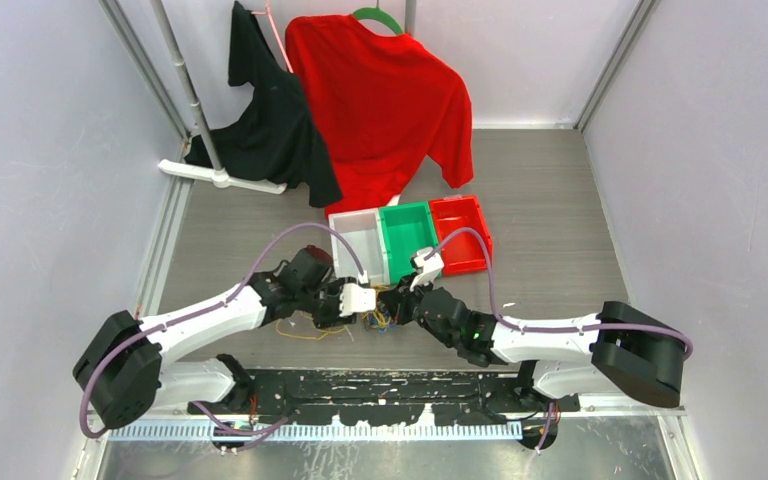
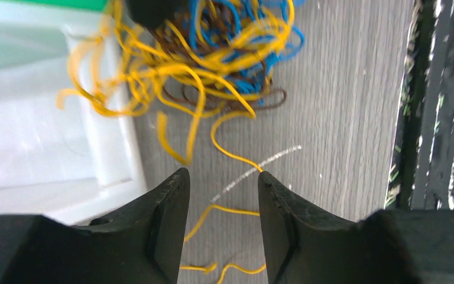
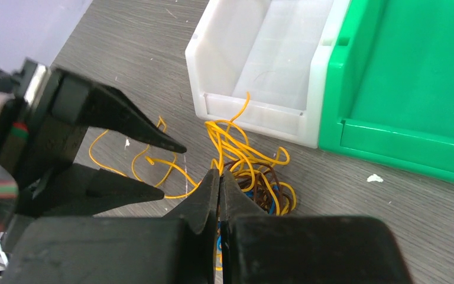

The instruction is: Untangle the cables

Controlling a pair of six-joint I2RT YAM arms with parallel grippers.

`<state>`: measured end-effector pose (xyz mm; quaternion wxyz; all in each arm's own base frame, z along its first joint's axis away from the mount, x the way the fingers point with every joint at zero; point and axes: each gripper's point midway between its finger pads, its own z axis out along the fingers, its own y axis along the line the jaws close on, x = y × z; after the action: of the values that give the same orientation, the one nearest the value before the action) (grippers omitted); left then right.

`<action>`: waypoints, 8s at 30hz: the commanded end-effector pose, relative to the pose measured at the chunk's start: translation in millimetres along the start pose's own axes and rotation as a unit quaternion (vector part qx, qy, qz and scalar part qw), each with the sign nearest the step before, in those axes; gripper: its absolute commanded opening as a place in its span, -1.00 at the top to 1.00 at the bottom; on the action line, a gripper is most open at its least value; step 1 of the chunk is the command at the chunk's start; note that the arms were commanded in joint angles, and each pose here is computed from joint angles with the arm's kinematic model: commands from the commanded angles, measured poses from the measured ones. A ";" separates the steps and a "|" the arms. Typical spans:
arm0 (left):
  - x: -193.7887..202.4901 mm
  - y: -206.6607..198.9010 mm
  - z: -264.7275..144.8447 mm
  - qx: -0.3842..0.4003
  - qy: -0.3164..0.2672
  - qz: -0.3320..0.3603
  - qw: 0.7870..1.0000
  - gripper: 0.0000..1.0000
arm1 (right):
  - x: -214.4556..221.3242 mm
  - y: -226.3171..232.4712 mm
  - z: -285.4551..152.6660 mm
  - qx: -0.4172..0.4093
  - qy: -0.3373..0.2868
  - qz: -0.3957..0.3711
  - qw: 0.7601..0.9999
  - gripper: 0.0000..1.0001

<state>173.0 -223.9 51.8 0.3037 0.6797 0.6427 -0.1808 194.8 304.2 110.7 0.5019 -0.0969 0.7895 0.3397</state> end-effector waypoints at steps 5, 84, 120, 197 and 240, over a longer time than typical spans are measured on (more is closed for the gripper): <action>-34.8 -9.2 8.3 0.054 -0.028 -0.009 0.998 0.08 | -13.6 12.8 -3.2 -0.031 -0.028 0.035 0.999 0.98; -228.2 85.7 -304.7 -0.315 -0.203 0.289 0.881 1.00 | -150.2 152.4 0.6 -0.226 -0.054 -0.091 0.968 -0.23; -245.0 74.8 -319.5 -0.310 -0.223 0.346 0.857 1.00 | -160.4 174.0 -30.8 -0.383 0.036 -0.021 0.923 -0.22; -24.9 28.0 -156.8 -0.158 0.099 0.197 0.963 1.00 | -125.2 93.6 -8.6 -0.241 0.010 0.005 0.971 -0.21; -199.8 89.0 -289.7 -0.337 -0.068 0.397 0.851 1.00 | -49.6 138.5 13.9 -0.290 0.053 0.024 0.955 0.18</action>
<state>178.1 -191.9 364.4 0.5472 0.7599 0.3456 0.0612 154.8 418.4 210.5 0.3802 -0.2632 0.6842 0.5640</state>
